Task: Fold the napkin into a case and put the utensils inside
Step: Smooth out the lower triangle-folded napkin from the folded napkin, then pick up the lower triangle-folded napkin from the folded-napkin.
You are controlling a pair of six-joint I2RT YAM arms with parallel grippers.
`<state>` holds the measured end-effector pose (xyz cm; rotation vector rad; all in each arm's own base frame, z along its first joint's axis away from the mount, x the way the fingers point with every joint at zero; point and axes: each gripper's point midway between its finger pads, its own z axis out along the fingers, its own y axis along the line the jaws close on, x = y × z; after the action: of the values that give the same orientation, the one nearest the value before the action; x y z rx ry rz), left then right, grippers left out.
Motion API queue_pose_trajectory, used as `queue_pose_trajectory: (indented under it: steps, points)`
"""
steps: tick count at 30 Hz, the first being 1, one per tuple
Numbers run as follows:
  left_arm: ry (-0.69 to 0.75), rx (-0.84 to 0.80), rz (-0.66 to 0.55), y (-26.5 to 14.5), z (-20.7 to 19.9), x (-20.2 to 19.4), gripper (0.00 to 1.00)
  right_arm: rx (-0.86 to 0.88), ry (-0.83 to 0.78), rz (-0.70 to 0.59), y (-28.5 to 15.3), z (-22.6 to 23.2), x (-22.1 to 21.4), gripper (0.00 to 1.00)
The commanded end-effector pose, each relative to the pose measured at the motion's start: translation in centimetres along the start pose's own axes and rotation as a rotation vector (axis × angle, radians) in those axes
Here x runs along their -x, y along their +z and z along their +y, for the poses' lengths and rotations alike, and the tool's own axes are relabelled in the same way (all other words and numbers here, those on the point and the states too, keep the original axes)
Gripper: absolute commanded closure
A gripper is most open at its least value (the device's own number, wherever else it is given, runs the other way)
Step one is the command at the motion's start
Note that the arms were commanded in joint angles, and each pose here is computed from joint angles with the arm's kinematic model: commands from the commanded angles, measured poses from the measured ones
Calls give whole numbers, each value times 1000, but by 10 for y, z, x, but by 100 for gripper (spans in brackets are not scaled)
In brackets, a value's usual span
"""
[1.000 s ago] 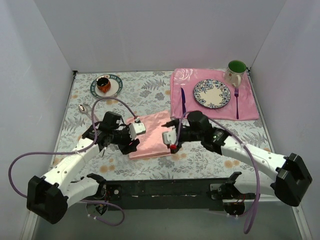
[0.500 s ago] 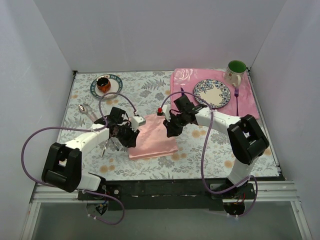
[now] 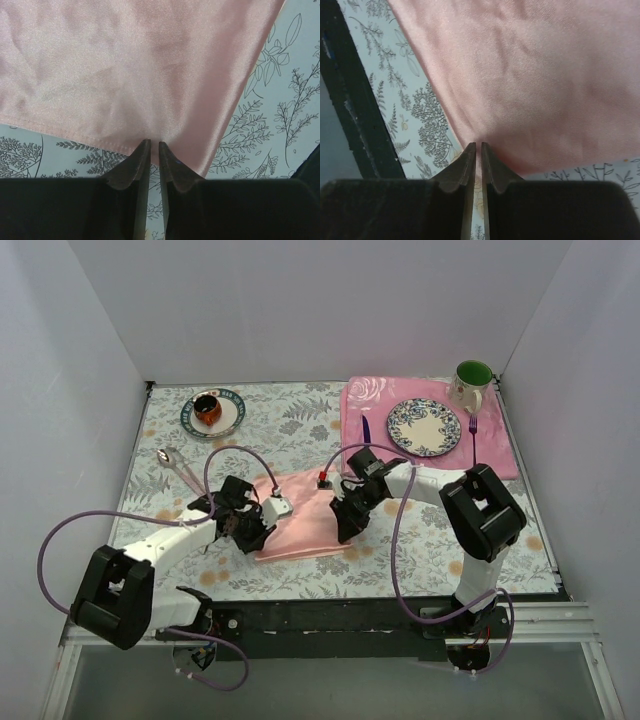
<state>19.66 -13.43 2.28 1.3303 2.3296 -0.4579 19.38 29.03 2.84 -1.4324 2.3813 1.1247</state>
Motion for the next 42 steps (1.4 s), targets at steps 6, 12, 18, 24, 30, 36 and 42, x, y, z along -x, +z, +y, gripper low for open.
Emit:
queue_pose_trajectory:
  steps: [6,12,18,24,30,36,42]
  points:
    - [155,62,-171,-39,-5,47,76,119,120,-155,-57,52,36,70]
    - [218,31,-188,-32,-19,65,74,30,266,-130,-49,36,10,61]
    - [277,36,-198,-15,-37,86,69,54,289,-195,-55,41,9,69]
    - [353,9,-169,7,-61,73,70,63,354,-191,-46,39,-6,71]
    - [350,41,-95,23,-59,52,79,91,423,-208,-46,26,-3,66]
    - [381,12,-36,32,-66,31,98,112,454,-191,-43,23,-3,66]
    - [387,-39,-10,32,-76,19,100,137,437,-213,-43,20,11,68]
